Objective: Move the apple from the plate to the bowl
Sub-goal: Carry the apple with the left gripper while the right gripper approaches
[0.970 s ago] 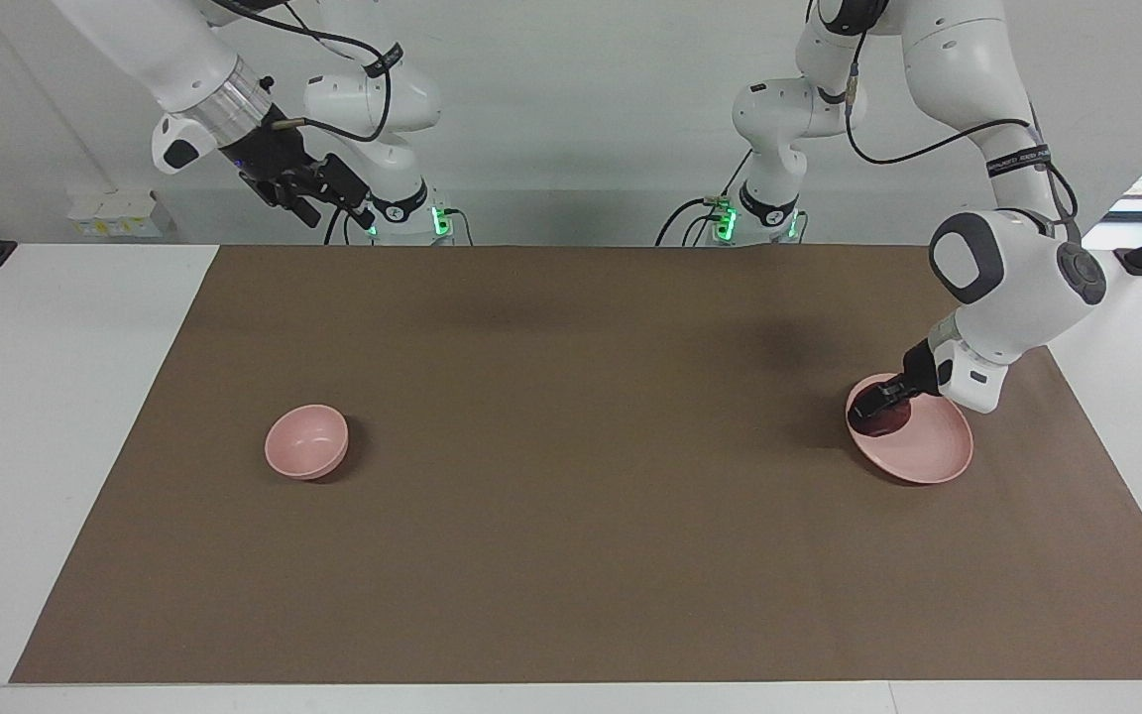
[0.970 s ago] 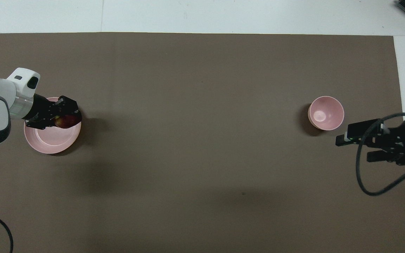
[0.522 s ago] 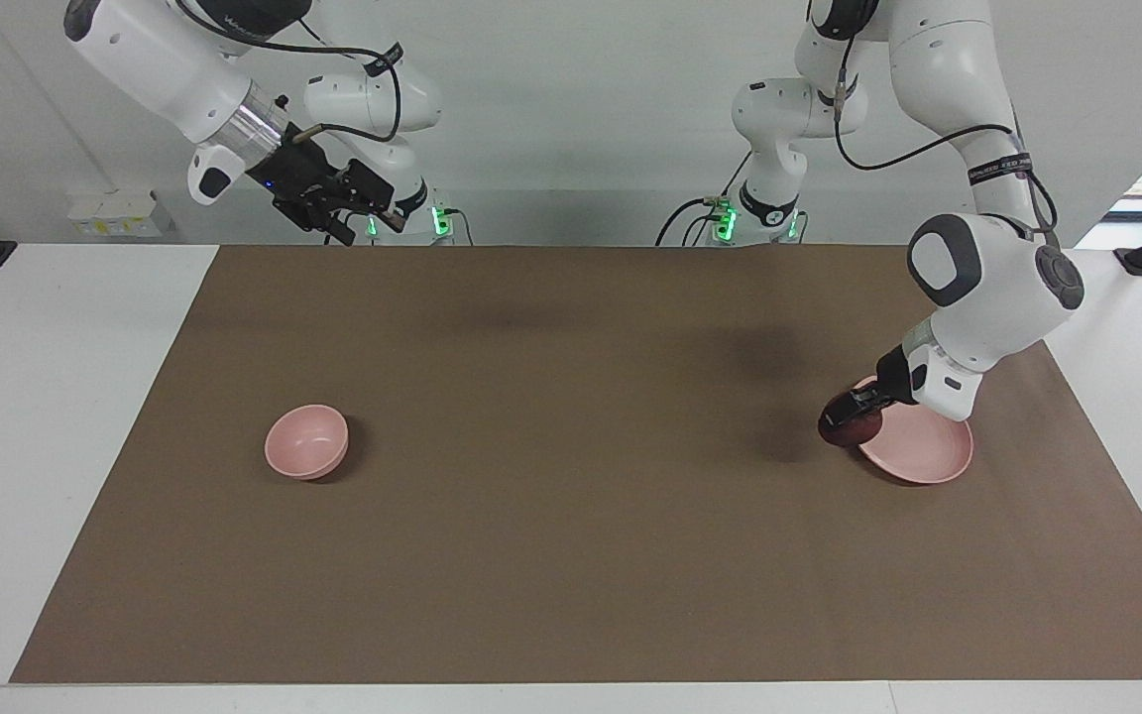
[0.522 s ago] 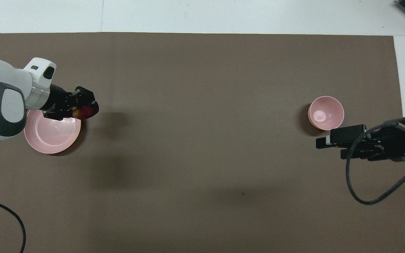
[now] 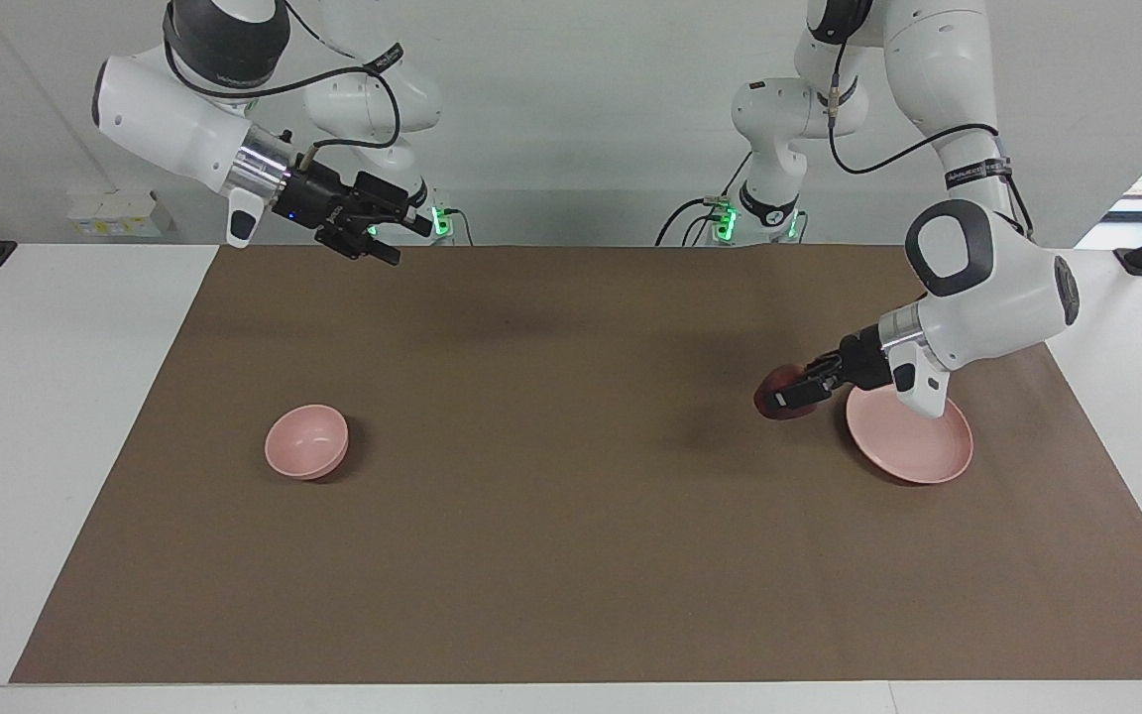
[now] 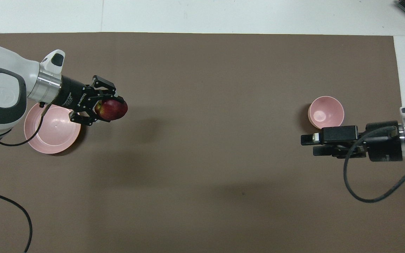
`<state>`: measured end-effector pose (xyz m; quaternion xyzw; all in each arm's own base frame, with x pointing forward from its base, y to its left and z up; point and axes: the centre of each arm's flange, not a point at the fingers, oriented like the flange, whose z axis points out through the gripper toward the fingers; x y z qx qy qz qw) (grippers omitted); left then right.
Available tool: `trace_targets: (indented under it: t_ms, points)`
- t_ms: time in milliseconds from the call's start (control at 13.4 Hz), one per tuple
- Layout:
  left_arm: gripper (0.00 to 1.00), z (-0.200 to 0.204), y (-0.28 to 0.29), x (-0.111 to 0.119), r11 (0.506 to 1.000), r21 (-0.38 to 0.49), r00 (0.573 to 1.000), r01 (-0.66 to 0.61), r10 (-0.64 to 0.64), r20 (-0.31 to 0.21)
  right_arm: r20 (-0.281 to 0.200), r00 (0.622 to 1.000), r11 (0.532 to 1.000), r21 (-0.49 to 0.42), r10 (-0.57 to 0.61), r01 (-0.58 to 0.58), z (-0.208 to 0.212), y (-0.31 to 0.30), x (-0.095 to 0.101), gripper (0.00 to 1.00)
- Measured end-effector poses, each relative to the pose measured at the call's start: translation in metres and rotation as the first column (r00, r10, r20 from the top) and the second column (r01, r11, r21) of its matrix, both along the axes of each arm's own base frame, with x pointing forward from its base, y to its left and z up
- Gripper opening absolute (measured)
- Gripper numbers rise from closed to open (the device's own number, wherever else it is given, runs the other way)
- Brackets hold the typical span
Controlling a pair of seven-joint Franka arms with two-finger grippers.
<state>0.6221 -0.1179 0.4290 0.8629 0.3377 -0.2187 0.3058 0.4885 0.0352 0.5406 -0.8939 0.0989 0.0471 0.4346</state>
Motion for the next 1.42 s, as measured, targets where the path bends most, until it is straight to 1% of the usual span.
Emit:
trace_targets:
  t_ms: [149,299,448,597,672,821,970,1119,1418]
  points:
    - [0.77,0.009,-0.023,-0.002,0.989,-0.088,0.985,-0.119,0.107,-0.138,0.022,1.0,0.996,0.088,-0.017,0.015,-0.004,-0.003,-0.007,1.0]
    - [0.77,0.017,-0.05,-0.006,0.967,-0.163,0.956,-0.198,0.154,-0.249,0.027,0.999,0.986,0.162,-0.034,0.03,-0.008,-0.002,-0.01,1.0]
    - [0.77,0.025,-0.08,-0.012,0.945,-0.219,0.927,-0.241,0.157,-0.342,0.021,0.999,0.978,0.205,-0.033,0.028,-0.006,0.01,-0.011,1.0]
    - [0.77,0.032,-0.108,-0.02,0.929,-0.241,0.887,-0.279,0.153,-0.435,0.004,0.999,0.972,0.232,-0.04,0.038,-0.004,0.033,-0.01,1.0]
    - [0.77,0.036,-0.121,-0.024,0.925,-0.25,0.872,-0.287,0.144,-0.468,-0.002,0.999,0.97,0.241,-0.045,0.044,-0.004,0.04,-0.011,1.0]
    - [0.77,0.042,-0.146,-0.033,0.914,-0.286,0.854,-0.286,0.108,-0.509,-0.005,0.998,0.964,0.258,-0.056,0.056,-0.003,0.052,-0.01,1.0]
    - [0.77,0.05,-0.173,-0.045,0.899,-0.34,0.841,-0.275,0.054,-0.539,-0.01,0.998,0.966,0.251,-0.069,0.07,-0.005,0.067,-0.012,1.0]
    - [0.77,0.057,-0.205,-0.061,0.894,-0.376,0.828,-0.245,-0.009,-0.561,-0.027,0.996,0.967,0.235,-0.09,0.094,-0.006,0.083,-0.015,1.0]
    - [0.77,0.064,-0.265,-0.1,0.888,-0.422,0.796,-0.183,-0.118,-0.593,-0.032,0.995,0.968,0.23,-0.093,0.098,-0.006,0.091,-0.017,1.0]
